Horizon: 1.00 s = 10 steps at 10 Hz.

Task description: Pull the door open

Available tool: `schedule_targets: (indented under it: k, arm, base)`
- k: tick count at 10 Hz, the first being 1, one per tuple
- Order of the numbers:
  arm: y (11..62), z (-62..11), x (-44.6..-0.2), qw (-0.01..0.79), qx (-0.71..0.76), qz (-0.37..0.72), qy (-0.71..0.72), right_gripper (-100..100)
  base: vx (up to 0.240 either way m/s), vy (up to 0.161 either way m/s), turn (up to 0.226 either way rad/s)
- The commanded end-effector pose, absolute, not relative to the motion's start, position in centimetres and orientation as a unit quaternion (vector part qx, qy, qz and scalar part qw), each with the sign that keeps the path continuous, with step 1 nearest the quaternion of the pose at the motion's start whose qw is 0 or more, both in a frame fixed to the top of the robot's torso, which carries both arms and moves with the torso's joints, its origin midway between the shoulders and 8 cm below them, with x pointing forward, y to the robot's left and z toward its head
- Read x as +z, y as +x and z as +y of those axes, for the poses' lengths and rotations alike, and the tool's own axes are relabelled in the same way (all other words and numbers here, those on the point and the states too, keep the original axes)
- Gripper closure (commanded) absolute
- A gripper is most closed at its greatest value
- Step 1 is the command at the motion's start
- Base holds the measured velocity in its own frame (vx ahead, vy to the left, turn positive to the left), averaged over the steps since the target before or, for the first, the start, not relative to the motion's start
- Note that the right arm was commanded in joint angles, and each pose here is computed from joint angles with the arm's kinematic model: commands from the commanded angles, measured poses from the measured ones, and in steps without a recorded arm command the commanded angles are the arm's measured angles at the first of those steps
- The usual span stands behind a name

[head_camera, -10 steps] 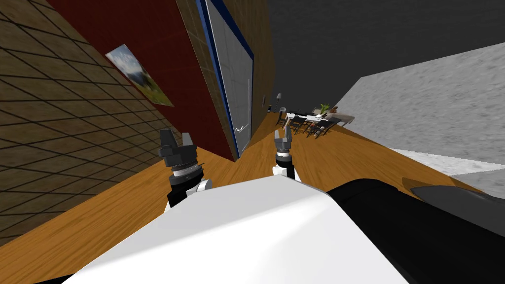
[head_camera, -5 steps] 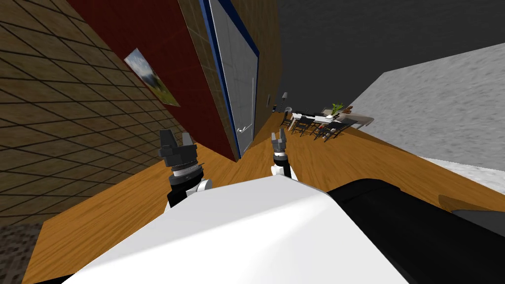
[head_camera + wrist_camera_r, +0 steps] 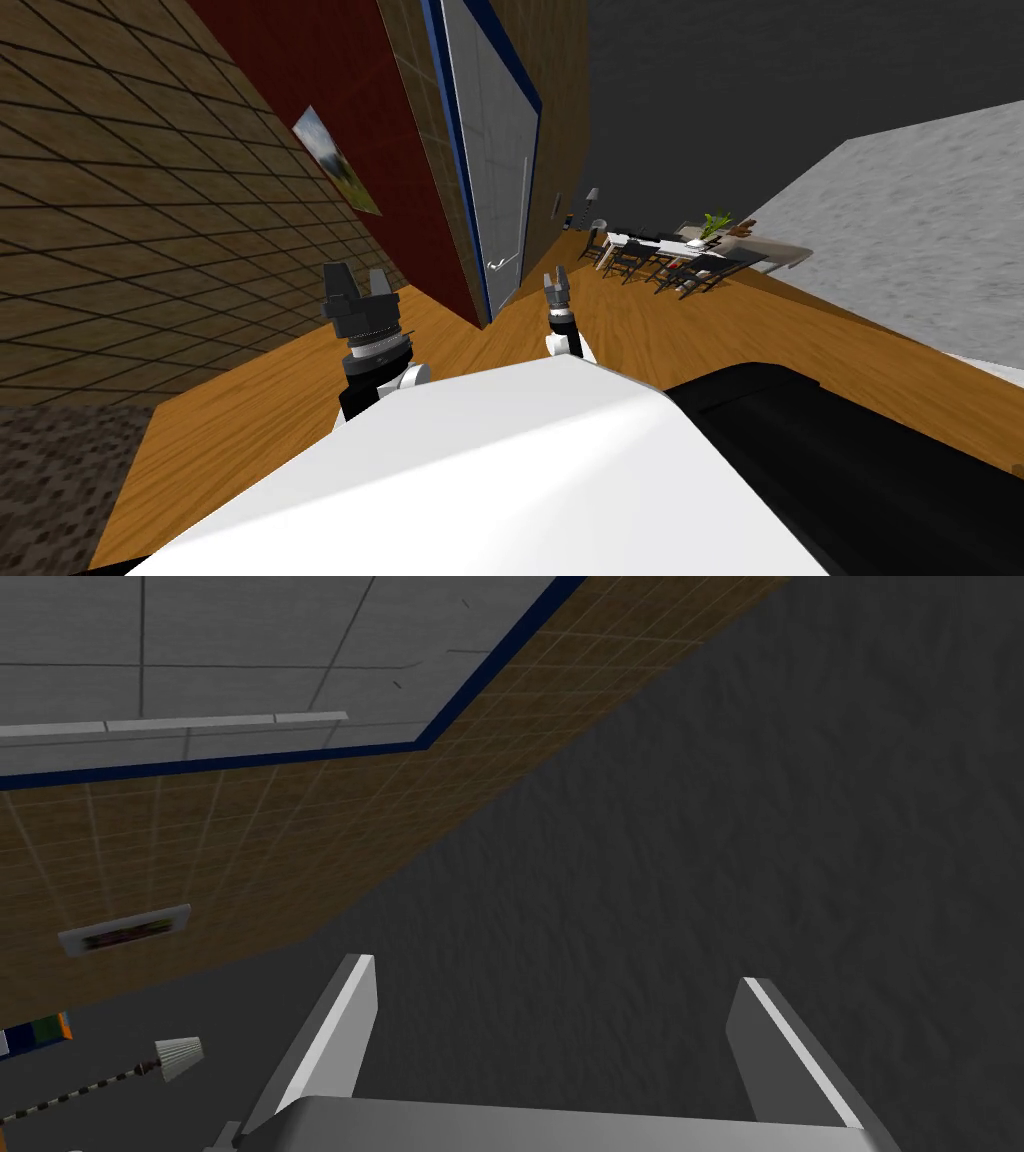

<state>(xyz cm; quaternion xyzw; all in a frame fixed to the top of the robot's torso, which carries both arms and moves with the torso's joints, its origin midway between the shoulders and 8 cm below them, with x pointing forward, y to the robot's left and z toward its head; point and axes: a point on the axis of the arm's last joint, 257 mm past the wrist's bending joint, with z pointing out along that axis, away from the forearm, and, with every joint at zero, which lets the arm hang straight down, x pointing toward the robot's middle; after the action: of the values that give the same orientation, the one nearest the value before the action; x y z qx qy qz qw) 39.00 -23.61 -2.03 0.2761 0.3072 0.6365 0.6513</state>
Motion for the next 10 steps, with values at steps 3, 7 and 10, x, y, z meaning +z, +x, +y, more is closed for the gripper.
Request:
schedule_targets:
  k: [3, 7, 10]
  arm:
    - [40.9, -23.4, -5.2, 0.635, 0.635, 0.329, 0.292, -100]
    - [42.7, -23.3, -8.0, 0.621, 0.632, 0.349, 0.306, -100]
    - [43.8, -23.3, -9.9, 0.612, 0.629, 0.362, 0.315, -100]
  base:
    - [0.079, -0.077, 0.181]
    - [0.063, -0.071, 0.138]
    - [0.047, -0.080, 0.159]
